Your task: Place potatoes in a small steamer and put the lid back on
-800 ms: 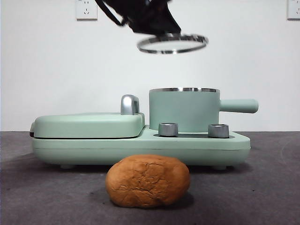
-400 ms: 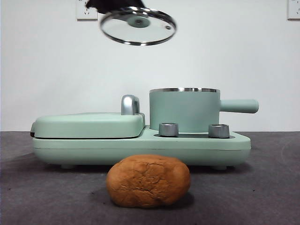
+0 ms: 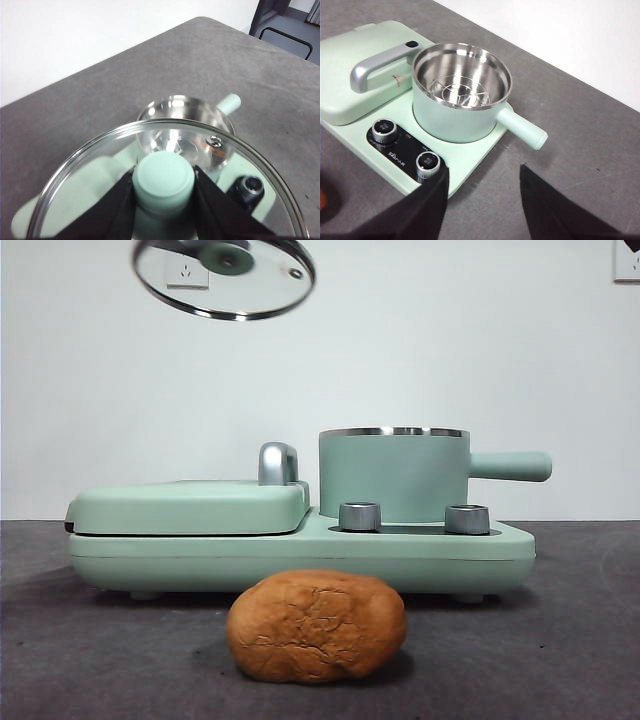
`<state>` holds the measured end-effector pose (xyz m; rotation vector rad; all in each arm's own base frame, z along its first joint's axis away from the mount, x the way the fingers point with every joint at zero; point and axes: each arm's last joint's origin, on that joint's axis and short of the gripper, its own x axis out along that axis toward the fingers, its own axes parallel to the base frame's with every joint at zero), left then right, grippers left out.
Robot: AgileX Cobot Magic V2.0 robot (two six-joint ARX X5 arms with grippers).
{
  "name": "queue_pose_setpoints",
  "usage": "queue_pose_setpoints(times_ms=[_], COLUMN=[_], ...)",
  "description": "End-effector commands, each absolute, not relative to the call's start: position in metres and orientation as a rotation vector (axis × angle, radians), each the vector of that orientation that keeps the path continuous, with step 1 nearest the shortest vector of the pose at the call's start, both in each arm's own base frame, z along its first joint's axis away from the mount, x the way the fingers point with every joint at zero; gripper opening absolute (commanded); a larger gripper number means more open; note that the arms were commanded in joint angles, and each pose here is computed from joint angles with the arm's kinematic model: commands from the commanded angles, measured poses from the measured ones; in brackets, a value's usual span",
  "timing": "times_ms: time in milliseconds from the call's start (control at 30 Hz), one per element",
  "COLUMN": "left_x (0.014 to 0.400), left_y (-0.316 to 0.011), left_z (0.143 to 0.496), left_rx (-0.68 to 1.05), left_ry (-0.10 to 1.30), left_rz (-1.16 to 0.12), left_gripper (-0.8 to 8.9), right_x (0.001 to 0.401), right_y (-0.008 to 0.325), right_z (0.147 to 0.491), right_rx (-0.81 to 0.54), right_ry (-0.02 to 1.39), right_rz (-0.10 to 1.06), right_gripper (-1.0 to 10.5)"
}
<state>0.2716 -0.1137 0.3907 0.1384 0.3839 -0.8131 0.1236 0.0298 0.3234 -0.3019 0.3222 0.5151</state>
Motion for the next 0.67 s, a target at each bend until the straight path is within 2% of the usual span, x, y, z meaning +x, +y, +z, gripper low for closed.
queue_pose_setpoints(times_ms=[33, 300, 667], left_x=[0.255, 0.204, 0.142], left_y=[-0.104, -0.067, -0.038], left_z=[0.391, 0.357, 0.341], left_rx=[0.13, 0.016, -0.067], left_ry=[0.35, 0.39, 0.402], left_rz=[-0.808, -0.705, -0.524], left_gripper=[0.15, 0.15, 0.15], right_x=[0.123, 0.127, 0.145], right_y=[0.032, 0.044, 0.093], right_z=[0.329, 0.322, 0.299], right_rx=[-0.292, -0.305, -0.414], right_ry=[0.305, 0.357, 0.481], right_rz=[0.528, 0.626, 0.903], right_gripper=[2.2, 2.2, 2.6])
